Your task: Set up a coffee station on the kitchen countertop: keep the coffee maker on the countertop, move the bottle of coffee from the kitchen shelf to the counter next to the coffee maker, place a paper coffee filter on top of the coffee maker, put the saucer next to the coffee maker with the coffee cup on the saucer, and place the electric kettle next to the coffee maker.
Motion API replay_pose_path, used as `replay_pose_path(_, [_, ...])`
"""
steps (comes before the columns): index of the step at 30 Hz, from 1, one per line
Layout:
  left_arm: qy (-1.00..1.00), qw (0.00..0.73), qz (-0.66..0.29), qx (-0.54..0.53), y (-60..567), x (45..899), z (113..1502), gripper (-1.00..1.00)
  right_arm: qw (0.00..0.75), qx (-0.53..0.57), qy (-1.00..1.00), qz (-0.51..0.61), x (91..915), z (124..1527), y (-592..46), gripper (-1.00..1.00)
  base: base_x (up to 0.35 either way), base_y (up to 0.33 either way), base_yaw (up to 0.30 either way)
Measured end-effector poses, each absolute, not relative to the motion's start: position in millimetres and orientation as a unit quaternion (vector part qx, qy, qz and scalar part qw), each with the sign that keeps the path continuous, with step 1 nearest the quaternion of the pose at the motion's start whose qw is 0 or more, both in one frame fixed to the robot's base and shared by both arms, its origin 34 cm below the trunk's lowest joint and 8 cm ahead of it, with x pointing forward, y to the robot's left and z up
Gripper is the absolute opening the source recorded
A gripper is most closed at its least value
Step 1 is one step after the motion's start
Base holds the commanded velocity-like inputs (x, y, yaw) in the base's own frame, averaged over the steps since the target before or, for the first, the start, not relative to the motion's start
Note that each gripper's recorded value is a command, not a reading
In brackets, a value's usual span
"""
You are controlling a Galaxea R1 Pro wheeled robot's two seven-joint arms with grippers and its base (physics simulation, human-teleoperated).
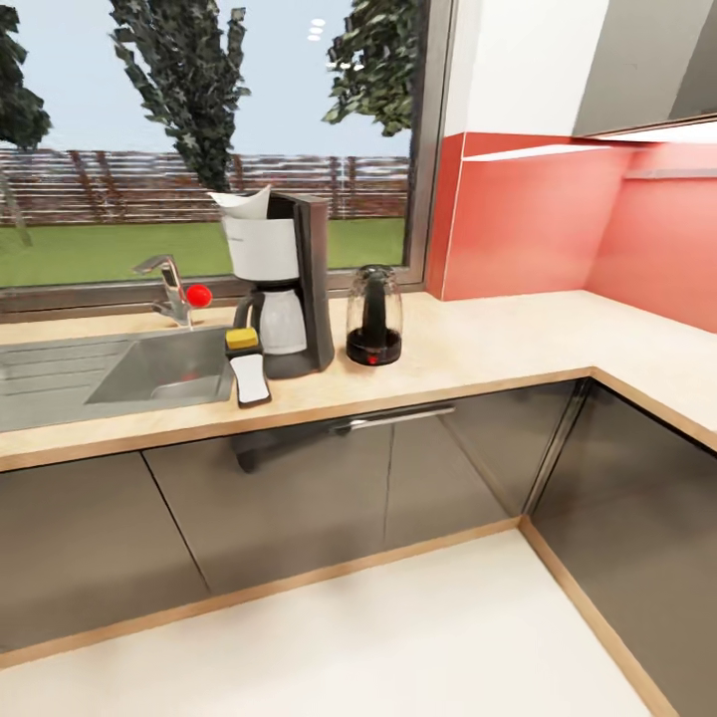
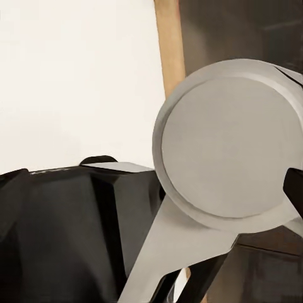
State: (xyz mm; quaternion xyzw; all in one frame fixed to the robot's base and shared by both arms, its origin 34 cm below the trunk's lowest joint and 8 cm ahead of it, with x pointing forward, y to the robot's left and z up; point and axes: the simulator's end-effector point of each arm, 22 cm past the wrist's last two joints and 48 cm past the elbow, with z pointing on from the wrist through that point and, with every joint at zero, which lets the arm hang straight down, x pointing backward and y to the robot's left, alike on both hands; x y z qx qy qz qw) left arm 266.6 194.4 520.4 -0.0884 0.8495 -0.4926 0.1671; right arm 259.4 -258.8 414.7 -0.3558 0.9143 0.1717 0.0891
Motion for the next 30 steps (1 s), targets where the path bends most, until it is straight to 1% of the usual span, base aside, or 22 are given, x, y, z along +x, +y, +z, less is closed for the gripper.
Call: replay_pose_path(30, [0.85,0.167,-0.492,-0.089,194.7,266.7,520.0,1.0,0.09,-0.356,0.914,0.172,259.6,414.8,-258.6,1.0,0.0,0.0,0.27])
